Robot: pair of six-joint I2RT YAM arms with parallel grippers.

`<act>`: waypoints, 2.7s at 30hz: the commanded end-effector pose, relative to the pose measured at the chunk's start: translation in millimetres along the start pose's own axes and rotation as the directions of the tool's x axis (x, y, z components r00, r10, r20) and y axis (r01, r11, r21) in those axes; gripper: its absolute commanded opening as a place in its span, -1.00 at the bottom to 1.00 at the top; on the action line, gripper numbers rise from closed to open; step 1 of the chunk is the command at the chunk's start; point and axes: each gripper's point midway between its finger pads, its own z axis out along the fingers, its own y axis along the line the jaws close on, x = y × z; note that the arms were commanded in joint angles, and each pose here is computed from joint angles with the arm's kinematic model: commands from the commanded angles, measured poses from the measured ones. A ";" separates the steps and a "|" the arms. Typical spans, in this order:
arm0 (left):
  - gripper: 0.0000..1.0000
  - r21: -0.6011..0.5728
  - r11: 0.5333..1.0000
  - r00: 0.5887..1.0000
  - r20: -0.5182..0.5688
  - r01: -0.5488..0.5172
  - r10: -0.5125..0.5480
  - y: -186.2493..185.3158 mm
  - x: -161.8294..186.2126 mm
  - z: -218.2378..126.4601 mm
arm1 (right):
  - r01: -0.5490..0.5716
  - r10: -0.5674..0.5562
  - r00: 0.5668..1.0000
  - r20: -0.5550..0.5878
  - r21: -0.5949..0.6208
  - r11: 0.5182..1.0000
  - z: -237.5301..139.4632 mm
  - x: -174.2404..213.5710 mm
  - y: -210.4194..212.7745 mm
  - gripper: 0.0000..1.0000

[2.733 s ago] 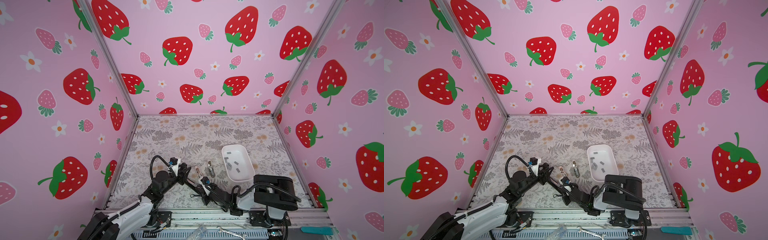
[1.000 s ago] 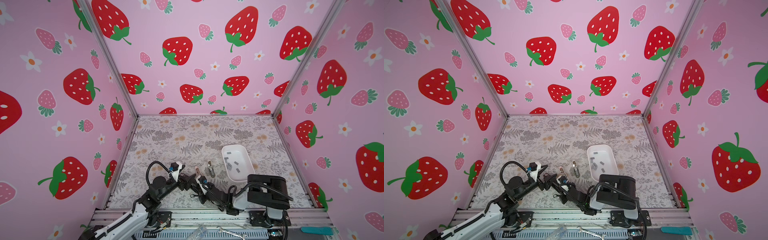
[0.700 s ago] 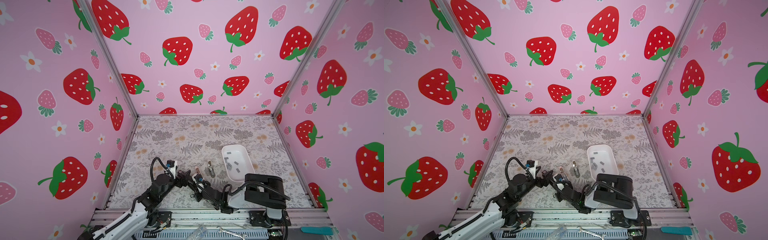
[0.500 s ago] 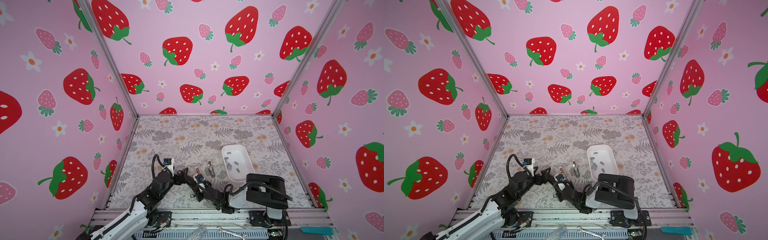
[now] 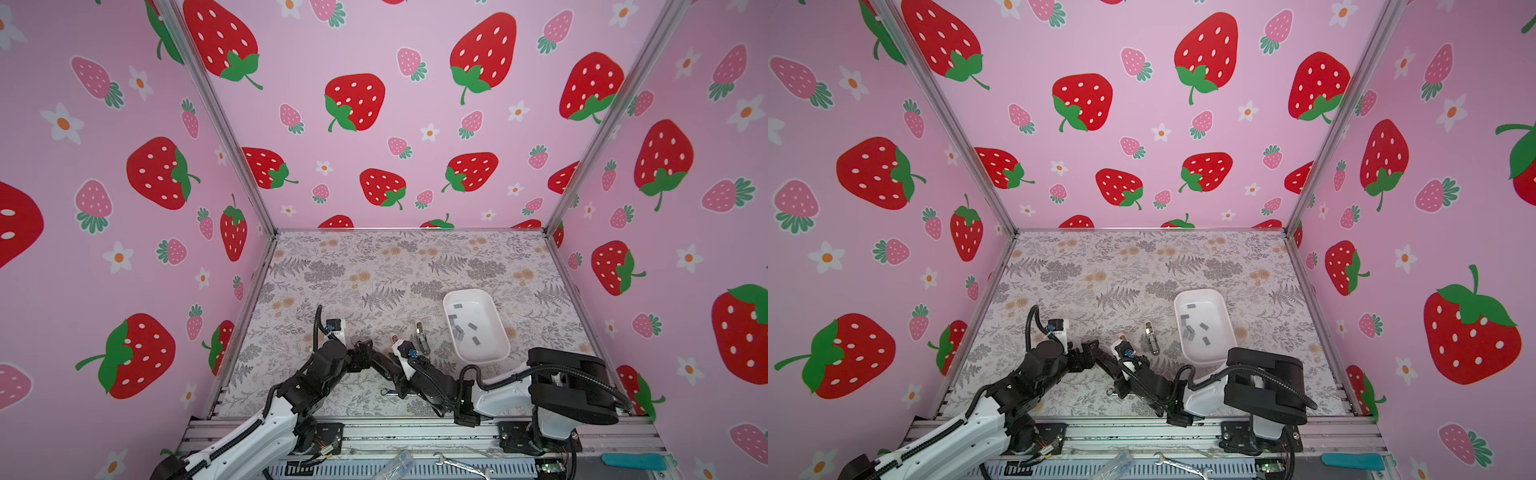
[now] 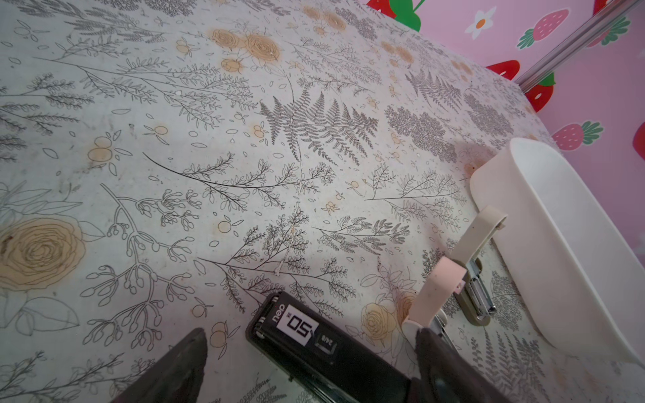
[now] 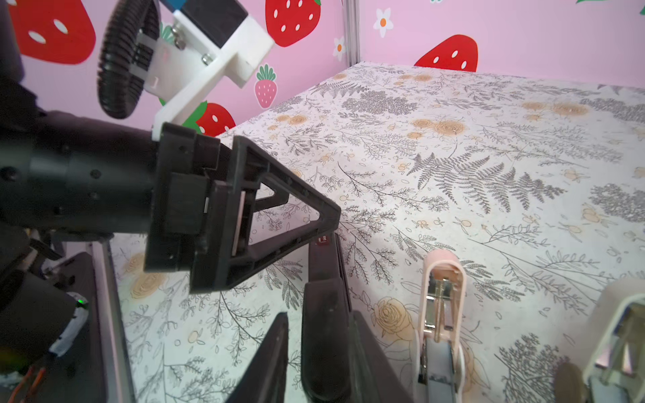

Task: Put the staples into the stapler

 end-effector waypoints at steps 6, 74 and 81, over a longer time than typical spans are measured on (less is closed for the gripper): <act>0.89 -0.002 1.000 0.999 0.021 0.025 -0.025 -5.6 -11.8 1.3 | 0.018 -0.018 0.998 -0.059 -0.003 1.000 17.5 17.4 1.3 -0.55; 0.82 -0.091 0.996 0.992 0.128 -0.011 0.023 26.7 4.1 23.8 | 0.008 0.008 0.979 -0.203 0.078 0.997 28.2 124.4 -19.1 -0.76; 0.83 -0.086 0.996 0.989 0.148 -0.001 0.014 20.8 -11.8 11.4 | 0.020 -0.011 0.992 -0.128 0.069 0.997 23.9 70.0 -8.6 -0.72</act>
